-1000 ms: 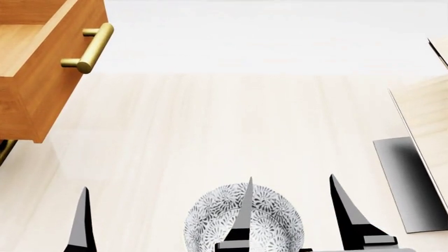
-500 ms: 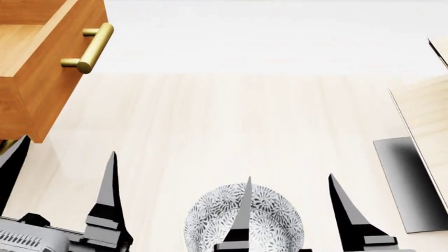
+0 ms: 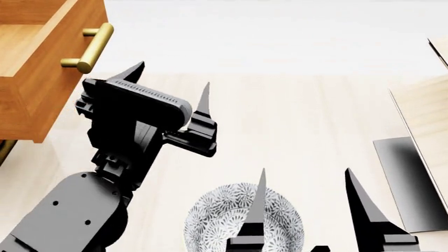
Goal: Close the top drawer of the cabinet.
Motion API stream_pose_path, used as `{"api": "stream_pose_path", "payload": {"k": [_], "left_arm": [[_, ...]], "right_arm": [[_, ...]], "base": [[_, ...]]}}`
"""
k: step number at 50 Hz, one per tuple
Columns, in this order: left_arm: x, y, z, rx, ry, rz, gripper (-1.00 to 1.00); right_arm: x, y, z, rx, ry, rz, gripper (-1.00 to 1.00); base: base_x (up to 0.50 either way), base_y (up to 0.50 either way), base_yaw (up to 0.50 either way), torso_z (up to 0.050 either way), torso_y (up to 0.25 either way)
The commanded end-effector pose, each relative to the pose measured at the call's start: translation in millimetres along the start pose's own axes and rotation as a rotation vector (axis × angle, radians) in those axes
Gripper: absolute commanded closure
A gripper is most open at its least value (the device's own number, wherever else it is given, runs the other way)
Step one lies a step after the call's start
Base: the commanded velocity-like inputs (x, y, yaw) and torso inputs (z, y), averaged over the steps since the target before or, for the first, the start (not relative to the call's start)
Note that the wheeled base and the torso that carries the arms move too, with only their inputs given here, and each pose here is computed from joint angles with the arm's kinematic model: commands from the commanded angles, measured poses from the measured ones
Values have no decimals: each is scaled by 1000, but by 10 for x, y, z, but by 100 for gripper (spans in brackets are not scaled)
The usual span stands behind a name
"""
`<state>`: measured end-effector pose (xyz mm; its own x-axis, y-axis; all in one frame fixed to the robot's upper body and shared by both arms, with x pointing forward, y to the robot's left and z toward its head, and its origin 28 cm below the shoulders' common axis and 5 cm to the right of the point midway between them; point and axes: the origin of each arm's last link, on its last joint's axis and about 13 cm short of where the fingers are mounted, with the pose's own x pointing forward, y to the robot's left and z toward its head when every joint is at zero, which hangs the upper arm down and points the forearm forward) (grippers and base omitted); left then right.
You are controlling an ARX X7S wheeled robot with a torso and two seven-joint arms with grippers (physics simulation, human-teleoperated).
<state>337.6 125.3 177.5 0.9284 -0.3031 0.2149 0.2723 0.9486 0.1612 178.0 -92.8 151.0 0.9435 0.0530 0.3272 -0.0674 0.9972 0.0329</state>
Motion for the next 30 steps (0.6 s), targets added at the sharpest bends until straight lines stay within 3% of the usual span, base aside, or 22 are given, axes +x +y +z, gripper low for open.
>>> {"api": "stream_pose_path", "payload": {"k": [1, 30], "left_arm": [[409, 163, -256, 42, 157, 43, -100], [276, 323, -364, 38, 179, 95, -100]], "right_arm": [[-7, -25, 41, 7, -11, -8, -100], [-3, -24, 22, 10, -5, -5, -100]], "base": [[0, 0, 0, 0, 0], [0, 0, 0, 0, 0]]}}
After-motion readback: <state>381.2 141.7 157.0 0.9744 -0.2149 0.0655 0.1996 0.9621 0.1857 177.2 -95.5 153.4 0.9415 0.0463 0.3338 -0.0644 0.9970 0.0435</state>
